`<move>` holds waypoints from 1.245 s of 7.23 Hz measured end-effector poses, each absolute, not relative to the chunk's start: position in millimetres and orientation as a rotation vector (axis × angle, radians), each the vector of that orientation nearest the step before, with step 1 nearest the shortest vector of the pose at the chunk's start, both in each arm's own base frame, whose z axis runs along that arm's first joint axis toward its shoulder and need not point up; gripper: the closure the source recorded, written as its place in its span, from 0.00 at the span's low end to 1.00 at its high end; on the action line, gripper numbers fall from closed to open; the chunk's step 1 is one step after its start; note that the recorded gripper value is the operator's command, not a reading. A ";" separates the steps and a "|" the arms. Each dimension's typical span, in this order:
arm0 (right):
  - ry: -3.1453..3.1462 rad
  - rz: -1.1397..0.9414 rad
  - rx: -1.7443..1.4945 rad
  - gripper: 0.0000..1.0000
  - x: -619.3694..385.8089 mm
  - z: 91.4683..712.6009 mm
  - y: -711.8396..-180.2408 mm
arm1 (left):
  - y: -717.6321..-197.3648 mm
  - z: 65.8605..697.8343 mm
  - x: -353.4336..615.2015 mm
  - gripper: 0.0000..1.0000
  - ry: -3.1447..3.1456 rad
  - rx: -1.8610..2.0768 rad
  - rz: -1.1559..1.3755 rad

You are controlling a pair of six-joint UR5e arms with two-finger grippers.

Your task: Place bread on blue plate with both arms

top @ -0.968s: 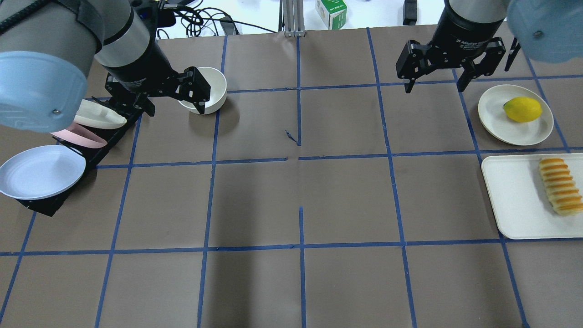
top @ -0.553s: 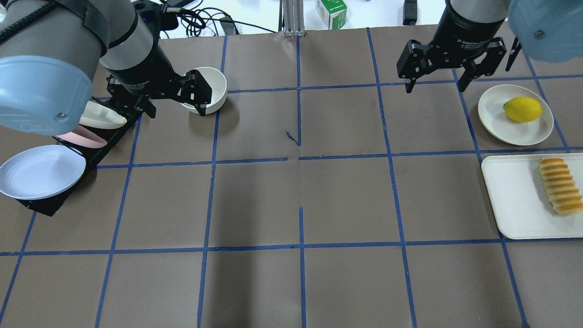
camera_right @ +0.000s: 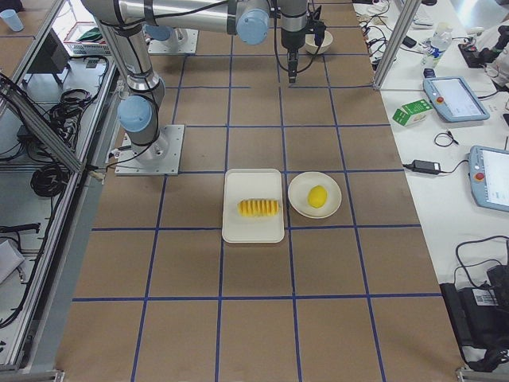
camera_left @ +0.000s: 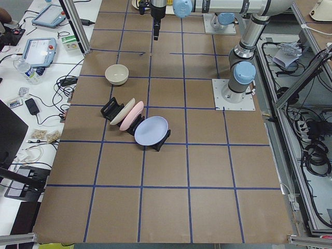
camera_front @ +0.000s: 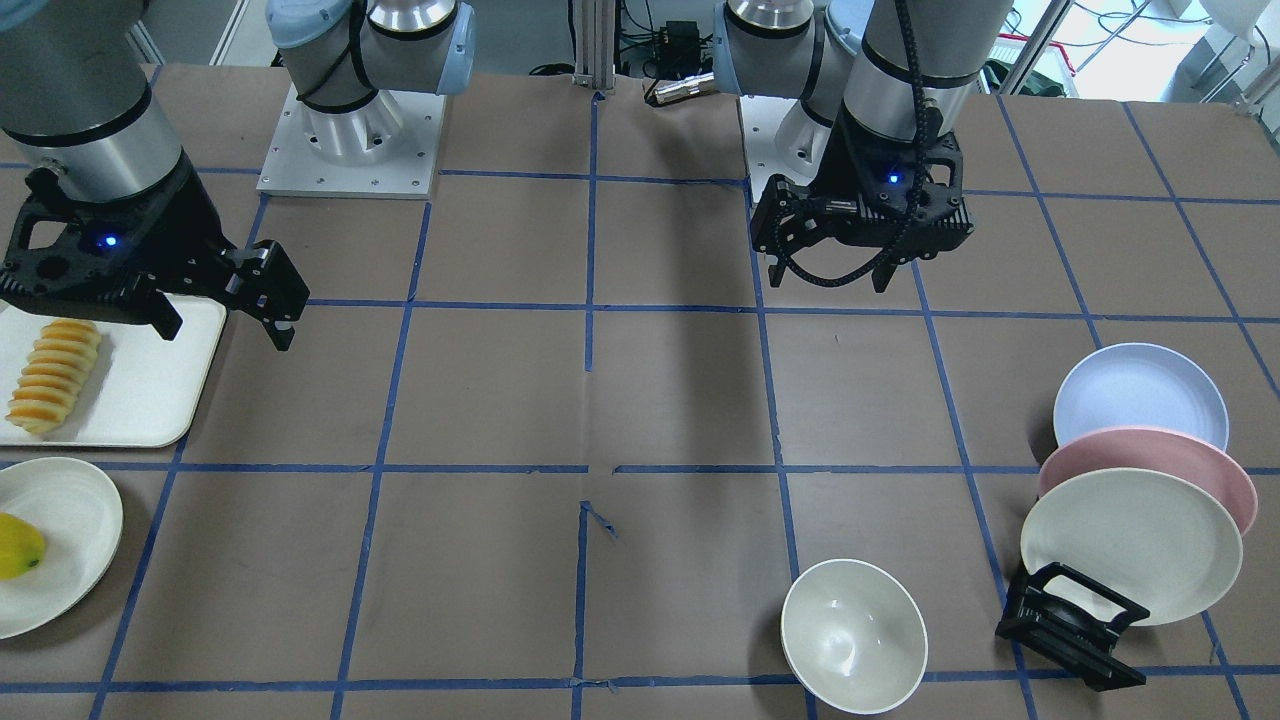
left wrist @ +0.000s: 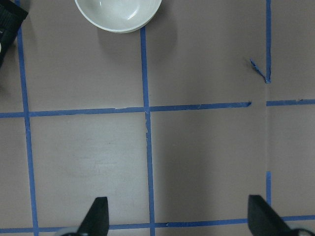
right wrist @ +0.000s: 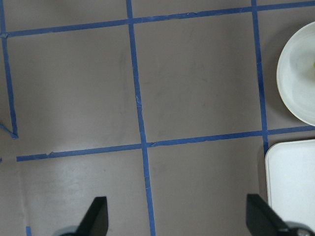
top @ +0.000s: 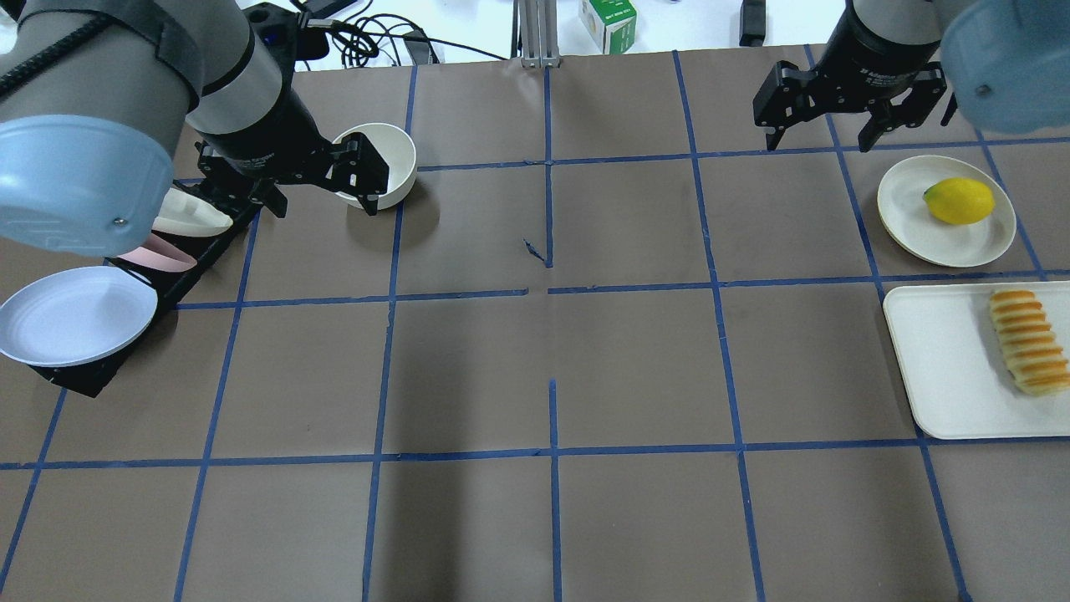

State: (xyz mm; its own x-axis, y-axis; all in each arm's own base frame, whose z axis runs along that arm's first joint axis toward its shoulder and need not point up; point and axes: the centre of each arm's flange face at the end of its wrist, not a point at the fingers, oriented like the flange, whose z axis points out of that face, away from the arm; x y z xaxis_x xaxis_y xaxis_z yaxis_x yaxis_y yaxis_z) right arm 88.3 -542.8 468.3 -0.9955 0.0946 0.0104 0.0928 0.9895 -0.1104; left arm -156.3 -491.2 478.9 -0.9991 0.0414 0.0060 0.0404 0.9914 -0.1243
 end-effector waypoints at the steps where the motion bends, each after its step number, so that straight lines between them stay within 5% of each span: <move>1: -3.121 0.148 -0.156 0.00 85.3 468.8 -539.9 | -497.2 486.7 -136.2 0.00 -3.128 -0.103 0.240; 4: -3.131 0.031 -0.177 0.00 74.3 477.9 -524.2 | -495.3 510.8 -53.4 0.00 -3.155 -0.004 0.289; 9: -3.167 -0.172 -0.179 0.00 -61.1 464.1 -510.7 | -470.5 493.6 165.5 0.00 -3.119 0.716 0.225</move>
State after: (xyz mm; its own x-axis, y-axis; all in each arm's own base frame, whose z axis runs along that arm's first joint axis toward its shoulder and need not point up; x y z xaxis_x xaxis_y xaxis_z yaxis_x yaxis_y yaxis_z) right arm -61.1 -510.7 464.1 -0.9931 0.1141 -0.0287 0.1103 0.9878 0.1101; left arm 165.5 -470.5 493.6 -0.8982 -0.4384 -0.0338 -0.4290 0.8906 -0.1509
